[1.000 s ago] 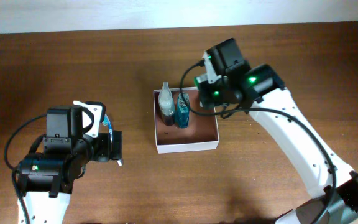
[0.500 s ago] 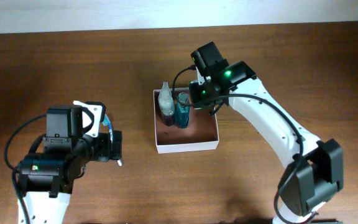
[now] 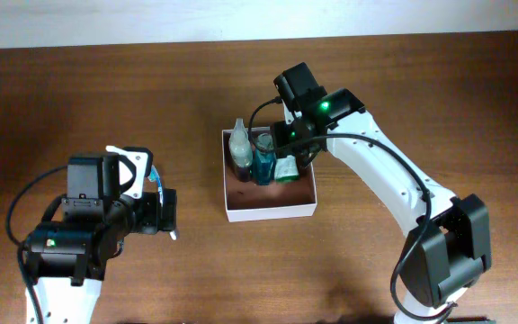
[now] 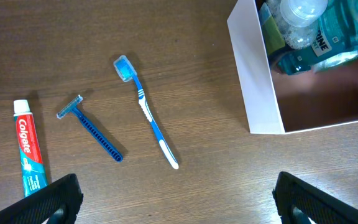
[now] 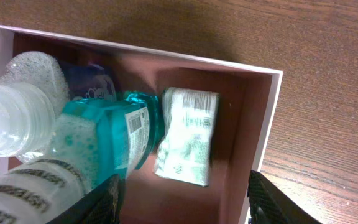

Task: Pack container
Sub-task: 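Place the soap box into the box's front right corner, then withdraw the right gripper to the right side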

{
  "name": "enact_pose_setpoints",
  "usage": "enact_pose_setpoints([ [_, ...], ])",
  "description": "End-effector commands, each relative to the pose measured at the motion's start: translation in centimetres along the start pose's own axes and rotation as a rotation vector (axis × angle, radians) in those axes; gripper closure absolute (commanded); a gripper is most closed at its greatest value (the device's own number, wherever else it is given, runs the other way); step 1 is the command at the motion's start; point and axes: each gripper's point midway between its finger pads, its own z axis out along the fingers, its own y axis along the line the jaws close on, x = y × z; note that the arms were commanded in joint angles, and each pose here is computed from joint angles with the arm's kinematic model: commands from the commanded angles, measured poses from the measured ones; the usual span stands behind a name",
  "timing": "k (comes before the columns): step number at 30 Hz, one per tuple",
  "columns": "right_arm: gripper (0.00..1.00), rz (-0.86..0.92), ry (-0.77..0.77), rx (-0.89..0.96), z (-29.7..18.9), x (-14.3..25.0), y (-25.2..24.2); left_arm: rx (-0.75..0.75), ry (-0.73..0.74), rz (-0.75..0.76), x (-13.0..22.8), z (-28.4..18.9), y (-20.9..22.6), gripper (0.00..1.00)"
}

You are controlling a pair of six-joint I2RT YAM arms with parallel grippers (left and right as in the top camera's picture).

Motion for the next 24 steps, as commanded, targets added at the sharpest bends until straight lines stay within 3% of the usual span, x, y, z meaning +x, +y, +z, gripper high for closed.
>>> enact_pose_setpoints([
  [1,0.43,0.008,-0.074,0.002,-3.0,-1.3,0.0,0.008,-0.023,-0.009,-0.6,-0.6,-0.1,0.01],
  [6,0.42,0.114,-0.182,0.151,-7.9,-2.0,-3.4,0.008,-0.019,-0.009,-0.5,-0.6,-0.1,0.01],
  [11,0.44,0.213,-0.115,0.224,-8.7,-0.3,-7.7,0.008,-0.016,-0.009,-0.5,-0.6,-0.1,0.01],
  [14,0.53,0.261,-0.025,0.242,-7.4,1.5,-9.7,0.008,-0.016,-0.009,-0.4,-0.6,-0.1,0.01],
  [19,0.81,0.303,0.132,0.232,-3.8,5.5,-11.1,0.008,-0.016,-0.009,-0.4,-0.6,-0.1,0.01],
  [24,0.82,0.305,0.236,0.174,-0.1,9.3,-10.6,0.008,-0.016,-0.009,-0.4,-0.6,-0.1,0.01],
])
